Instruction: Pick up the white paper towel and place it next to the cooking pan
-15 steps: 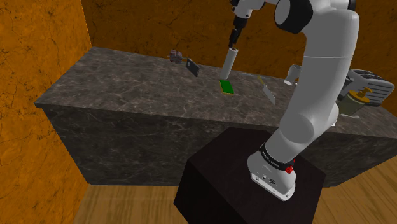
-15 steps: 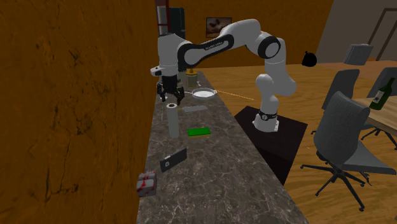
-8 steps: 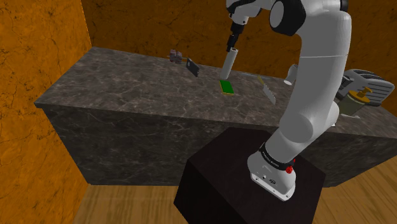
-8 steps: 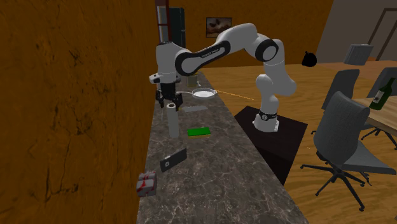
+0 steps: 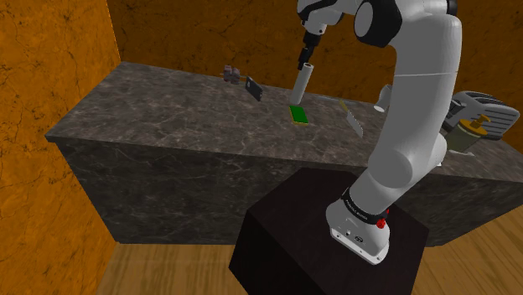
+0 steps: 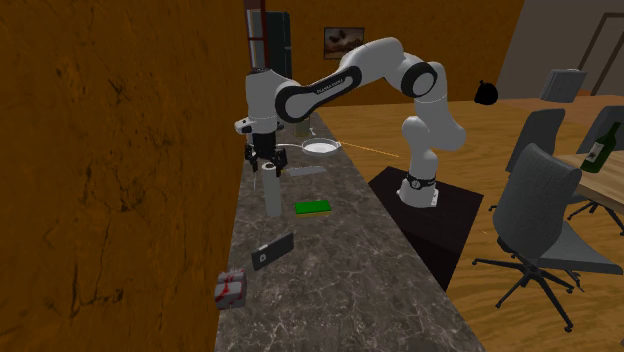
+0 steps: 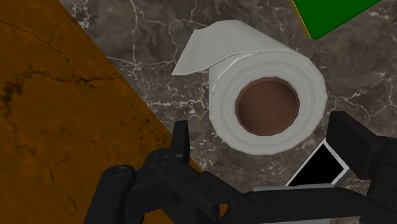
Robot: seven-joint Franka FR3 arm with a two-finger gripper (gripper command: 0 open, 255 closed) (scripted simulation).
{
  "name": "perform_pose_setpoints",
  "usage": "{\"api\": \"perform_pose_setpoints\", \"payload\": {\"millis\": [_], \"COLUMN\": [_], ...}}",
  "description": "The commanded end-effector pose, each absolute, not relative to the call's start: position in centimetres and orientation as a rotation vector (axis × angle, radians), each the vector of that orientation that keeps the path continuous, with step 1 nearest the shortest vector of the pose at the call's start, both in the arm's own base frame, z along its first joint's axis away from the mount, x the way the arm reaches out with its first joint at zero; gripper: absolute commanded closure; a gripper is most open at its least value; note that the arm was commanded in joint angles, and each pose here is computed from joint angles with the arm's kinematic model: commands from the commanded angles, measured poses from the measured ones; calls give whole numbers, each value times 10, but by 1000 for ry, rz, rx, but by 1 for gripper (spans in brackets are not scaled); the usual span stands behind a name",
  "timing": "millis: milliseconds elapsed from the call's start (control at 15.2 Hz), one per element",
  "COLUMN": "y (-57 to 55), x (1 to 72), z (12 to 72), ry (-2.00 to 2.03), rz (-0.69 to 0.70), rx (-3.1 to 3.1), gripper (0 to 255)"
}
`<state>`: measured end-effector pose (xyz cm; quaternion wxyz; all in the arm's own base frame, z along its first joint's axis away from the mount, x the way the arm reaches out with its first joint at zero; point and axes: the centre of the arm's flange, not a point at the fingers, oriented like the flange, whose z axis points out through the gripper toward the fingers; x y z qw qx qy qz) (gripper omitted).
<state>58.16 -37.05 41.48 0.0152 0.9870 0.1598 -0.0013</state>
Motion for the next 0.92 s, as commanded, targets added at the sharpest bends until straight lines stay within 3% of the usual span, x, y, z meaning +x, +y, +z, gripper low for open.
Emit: {"api": "perform_pose_setpoints", "payload": {"millis": [0, 858], "y": [-370, -370], "x": [582, 582], "z": [415, 436], "ry": [497, 497], "rz": [-4, -4], "rx": [3071, 3071], "gripper": [255, 255]}}
